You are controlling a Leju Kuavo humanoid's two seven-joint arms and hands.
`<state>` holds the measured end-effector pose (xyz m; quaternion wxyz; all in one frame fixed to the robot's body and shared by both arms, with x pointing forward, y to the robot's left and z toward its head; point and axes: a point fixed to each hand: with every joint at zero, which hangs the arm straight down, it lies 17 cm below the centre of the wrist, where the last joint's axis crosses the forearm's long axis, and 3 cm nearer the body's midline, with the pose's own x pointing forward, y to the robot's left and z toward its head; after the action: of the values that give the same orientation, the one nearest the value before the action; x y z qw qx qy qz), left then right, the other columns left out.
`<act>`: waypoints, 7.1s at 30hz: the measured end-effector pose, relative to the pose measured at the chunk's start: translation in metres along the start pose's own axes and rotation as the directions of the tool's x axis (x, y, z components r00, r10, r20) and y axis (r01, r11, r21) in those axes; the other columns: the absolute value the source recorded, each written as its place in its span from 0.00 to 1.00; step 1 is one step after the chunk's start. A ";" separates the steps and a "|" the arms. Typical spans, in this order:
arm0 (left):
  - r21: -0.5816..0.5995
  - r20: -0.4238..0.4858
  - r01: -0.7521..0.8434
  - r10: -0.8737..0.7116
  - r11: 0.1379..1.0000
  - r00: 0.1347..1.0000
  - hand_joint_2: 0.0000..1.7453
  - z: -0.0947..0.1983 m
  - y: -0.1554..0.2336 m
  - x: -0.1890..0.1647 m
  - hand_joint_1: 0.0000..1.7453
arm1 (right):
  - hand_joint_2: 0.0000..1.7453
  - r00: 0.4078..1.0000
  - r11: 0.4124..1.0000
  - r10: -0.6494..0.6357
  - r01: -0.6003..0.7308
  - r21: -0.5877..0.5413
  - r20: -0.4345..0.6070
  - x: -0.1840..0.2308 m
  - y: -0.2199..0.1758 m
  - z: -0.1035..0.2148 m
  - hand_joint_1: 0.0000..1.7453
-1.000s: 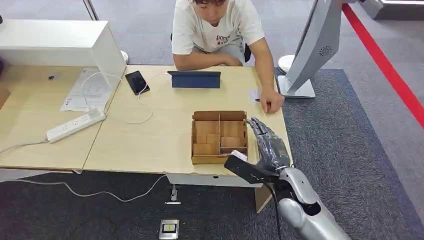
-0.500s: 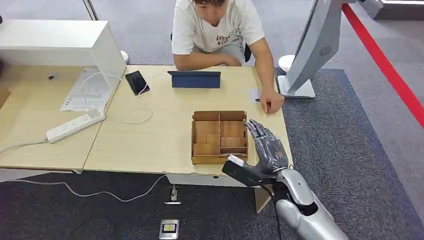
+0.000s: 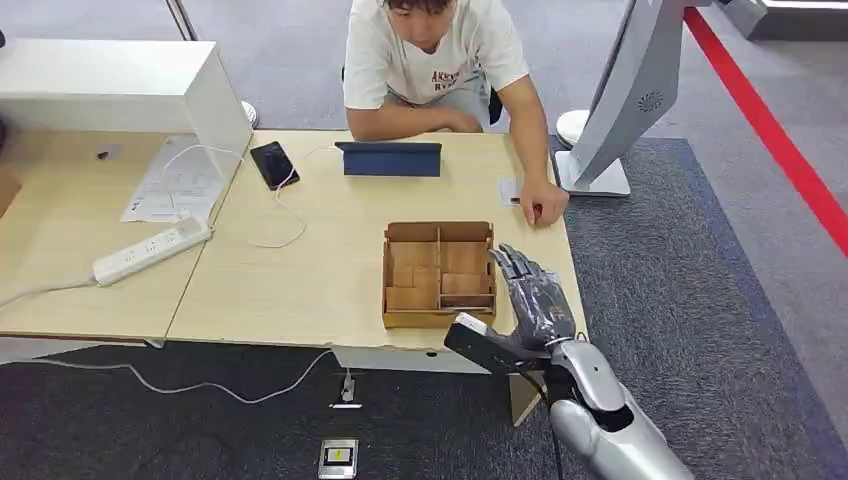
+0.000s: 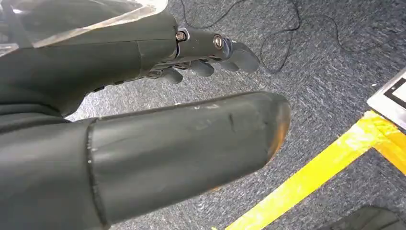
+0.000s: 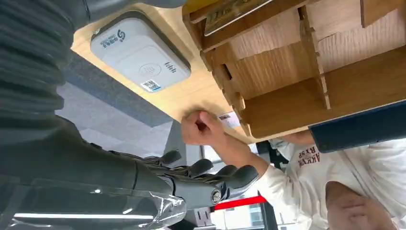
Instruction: Pass the card to the sensor for recognition and then transmit it.
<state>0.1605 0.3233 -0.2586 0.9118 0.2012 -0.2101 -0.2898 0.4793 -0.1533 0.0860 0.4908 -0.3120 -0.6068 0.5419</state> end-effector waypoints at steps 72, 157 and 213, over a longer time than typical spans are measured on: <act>-0.001 0.010 0.019 -0.019 1.000 1.000 0.00 -0.001 0.004 -0.002 0.00 | 1.00 1.000 1.000 0.011 -0.010 0.021 -0.014 -0.010 0.042 -0.018 0.00; -0.002 -0.015 0.009 -0.009 1.000 1.000 0.00 -0.001 0.004 -0.005 0.00 | 1.00 0.995 0.997 -0.020 0.012 0.071 0.103 0.041 0.055 -0.042 0.00; 0.007 -0.004 0.002 -0.002 1.000 1.000 0.00 0.000 0.001 0.000 0.00 | 1.00 0.999 0.994 0.036 -0.034 0.104 -0.022 -0.028 0.068 -0.023 0.00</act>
<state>0.1611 0.3247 -0.2583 0.9112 0.2053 -0.2092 -0.2895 0.4992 -0.1562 0.0120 0.5039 -0.3031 -0.5665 0.5774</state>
